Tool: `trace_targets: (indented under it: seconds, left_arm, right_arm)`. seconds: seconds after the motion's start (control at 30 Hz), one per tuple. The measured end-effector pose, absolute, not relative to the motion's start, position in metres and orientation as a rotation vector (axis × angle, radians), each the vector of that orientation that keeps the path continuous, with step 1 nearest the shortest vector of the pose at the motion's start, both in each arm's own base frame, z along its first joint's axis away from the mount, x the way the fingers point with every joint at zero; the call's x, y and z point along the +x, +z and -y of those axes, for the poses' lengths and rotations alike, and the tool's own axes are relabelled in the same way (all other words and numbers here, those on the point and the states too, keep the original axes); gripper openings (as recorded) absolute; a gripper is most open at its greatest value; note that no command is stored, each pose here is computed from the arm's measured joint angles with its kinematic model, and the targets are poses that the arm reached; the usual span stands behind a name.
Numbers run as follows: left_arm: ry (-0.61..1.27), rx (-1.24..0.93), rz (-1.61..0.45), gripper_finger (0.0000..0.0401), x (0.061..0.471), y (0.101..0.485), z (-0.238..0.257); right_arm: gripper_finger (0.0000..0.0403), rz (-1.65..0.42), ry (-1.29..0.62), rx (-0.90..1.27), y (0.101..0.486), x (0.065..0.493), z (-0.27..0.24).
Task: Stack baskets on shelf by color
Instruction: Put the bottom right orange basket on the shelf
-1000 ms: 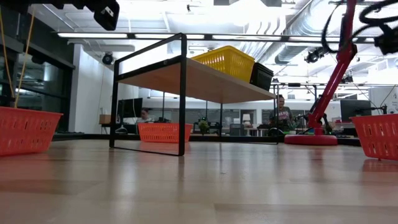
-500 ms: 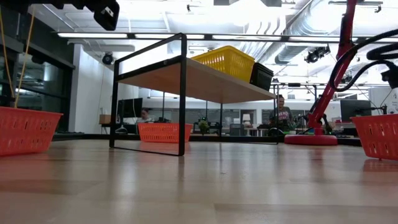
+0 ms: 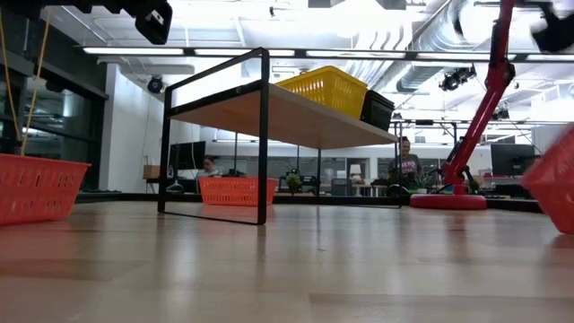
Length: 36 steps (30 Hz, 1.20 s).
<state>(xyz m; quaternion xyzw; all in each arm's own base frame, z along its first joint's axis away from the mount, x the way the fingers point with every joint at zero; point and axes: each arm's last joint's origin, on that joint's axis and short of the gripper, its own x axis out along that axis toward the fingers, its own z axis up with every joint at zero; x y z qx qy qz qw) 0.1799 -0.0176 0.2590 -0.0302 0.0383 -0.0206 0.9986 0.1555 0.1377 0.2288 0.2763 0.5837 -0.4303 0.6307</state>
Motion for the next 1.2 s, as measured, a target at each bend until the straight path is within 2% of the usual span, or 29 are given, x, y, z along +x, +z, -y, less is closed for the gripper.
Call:
trace_targets:
  seconds: [0.17,0.3,0.57,0.8,0.97,1.2]
  left_arm:
    - [-0.041,-0.062,-0.077,0.0035,0.180,0.259,0.018]
    - [-0.041,-0.068,-0.077,0.0035,0.180,0.259,0.018]
    - [-0.041,-0.074,-0.077,0.0035,0.180,0.259,0.018]
    - [-0.041,-0.080,-0.077,0.0035,0.180,0.259,0.018]
    - [-0.040,-0.087,-0.077,0.0035,0.180,0.259,0.018]
    - [-0.039,-0.087,-0.076,0.0035,0.180,0.259,0.017]
  right_arm:
    - [0.0006,-1.063,-0.733,0.725,0.270,0.185,-0.154]
    - [0.0003,-0.911,-0.631,0.739,0.281,0.201,-0.157]
    - [0.0001,-0.535,-0.717,0.635,0.288,0.219,-0.145]
    - [0.0001,-0.305,-0.772,0.625,0.293,0.225,-0.142]
    - [0.0001,-0.262,-0.803,0.666,0.286,0.242,-0.139]
    - [0.0000,-0.198,-0.890,0.614,0.280,0.257,-0.125]
